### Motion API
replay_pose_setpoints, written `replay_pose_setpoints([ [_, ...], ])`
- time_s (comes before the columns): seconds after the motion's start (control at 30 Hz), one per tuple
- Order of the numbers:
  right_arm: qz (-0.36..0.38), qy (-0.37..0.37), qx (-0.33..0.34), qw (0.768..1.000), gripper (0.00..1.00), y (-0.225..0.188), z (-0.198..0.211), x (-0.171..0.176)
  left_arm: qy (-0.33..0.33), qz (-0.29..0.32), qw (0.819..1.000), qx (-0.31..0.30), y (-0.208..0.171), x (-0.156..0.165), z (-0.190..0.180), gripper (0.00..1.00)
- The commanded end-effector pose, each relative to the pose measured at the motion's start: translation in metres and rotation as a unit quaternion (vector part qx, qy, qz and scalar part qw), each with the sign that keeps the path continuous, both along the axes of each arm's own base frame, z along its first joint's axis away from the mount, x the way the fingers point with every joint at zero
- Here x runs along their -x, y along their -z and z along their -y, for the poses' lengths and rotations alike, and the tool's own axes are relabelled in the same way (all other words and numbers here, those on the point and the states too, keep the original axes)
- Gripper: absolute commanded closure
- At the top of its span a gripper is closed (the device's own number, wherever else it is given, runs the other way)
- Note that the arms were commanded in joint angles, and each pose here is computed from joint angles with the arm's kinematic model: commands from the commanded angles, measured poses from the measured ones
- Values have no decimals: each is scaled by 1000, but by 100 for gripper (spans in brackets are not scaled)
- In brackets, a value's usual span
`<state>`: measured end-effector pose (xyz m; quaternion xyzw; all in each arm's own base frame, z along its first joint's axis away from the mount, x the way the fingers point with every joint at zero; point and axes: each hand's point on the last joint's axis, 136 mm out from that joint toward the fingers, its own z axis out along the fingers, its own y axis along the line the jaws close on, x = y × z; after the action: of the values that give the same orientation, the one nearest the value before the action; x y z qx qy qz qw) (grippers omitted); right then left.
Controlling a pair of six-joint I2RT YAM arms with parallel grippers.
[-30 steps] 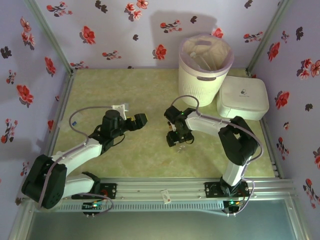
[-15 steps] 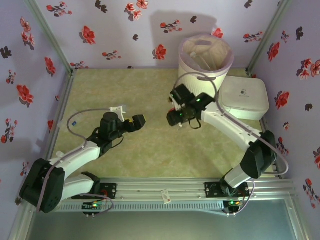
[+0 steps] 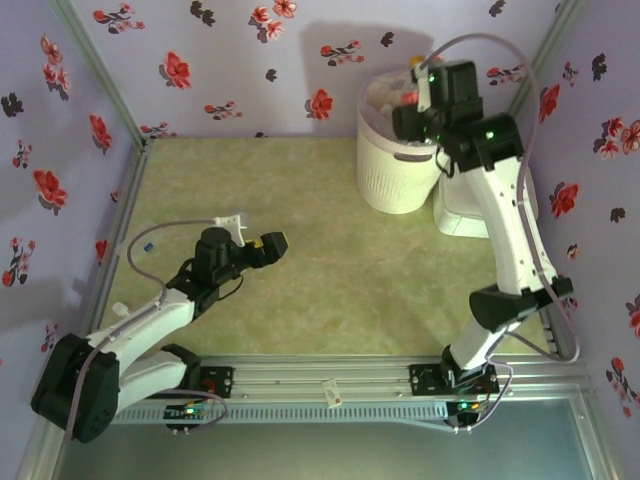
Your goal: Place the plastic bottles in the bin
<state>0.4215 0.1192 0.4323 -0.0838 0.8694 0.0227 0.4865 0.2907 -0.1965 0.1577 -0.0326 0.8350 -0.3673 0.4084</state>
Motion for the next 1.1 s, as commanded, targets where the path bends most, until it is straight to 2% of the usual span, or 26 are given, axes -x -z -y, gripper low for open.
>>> replay_pose_setpoints([
  [0.0,-31,23,10,999,53,19,26,-35,-21,2,1000,-3,-5,-1,-10,0],
  [0.17,-41,48,-10,998,62,38,48,-76,-24,-5,1000,1,-1,5,-13,0],
  [0.33,-48,70,-16,996,65,62,63,-100,-27,-6,1000,-5,0,8,-16,0],
  [1.07,-120,67,-14,990,64,162,65,-155,-26,-9,1000,-7,-2,3,-13,0],
])
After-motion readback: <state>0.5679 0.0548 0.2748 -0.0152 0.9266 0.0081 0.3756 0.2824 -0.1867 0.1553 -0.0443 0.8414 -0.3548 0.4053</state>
